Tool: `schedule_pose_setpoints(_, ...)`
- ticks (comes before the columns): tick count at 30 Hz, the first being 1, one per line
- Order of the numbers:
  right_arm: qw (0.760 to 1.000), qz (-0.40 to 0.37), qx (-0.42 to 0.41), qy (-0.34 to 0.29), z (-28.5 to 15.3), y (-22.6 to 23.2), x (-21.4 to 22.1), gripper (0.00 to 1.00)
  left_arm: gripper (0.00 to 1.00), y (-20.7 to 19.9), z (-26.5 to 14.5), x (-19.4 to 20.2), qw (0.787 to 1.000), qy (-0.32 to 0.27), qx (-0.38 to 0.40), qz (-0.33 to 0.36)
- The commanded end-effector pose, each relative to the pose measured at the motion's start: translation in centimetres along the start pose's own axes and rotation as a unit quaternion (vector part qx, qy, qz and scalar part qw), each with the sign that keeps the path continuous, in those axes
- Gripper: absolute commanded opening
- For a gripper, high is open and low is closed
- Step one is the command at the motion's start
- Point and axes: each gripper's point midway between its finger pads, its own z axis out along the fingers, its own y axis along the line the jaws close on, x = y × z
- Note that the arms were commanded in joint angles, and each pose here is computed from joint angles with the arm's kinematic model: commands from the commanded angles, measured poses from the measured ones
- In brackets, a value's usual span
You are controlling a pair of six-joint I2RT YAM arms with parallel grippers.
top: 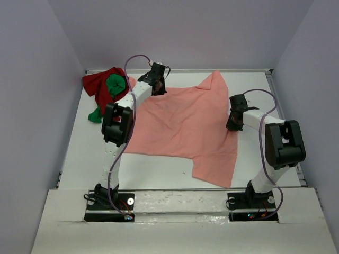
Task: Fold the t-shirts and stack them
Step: Flatten the tshirt out
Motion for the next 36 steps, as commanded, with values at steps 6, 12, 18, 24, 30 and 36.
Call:
schedule_pose_setpoints(6, 0.995, 0.060, 0.084, -0.005, 1.0, -1.4, -0.8, 0.00, 0.00, 0.6, 1.2, -0.7, 1.000, 0.013, -0.007, -0.020)
schedule_pose_setpoints(12, 0.983, 0.121, 0.135, 0.007, 0.3, -3.2, 1.0, 0.00, 0.00, 1.8, 2.4, 0.4, 0.999, 0.035, -0.017, -0.031)
schedule_pose_setpoints(18, 0.972, 0.183, 0.148, 0.016, -1.5, -4.1, 2.6, 0.00, 0.00, 1.7, 2.5, 0.7, 0.999, 0.037, -0.013, -0.035)
schedule_pose_setpoints(24, 0.960, 0.254, 0.115, 0.016, -3.5, -3.8, 3.9, 0.00, 0.00, 1.9, 2.0, 0.6, 0.999, 0.033, -0.015, -0.032)
schedule_pose_setpoints(30, 0.961, 0.265, 0.084, 0.007, -4.5, -3.0, 3.7, 0.00, 0.00, 1.6, 1.7, 0.3, 0.999, 0.029, -0.009, -0.030)
schedule_pose_setpoints(36, 0.987, 0.143, 0.072, 0.014, -2.6, -0.9, 0.7, 0.00, 0.00, 1.4, 1.2, 0.0, 0.999, 0.029, -0.003, -0.028)
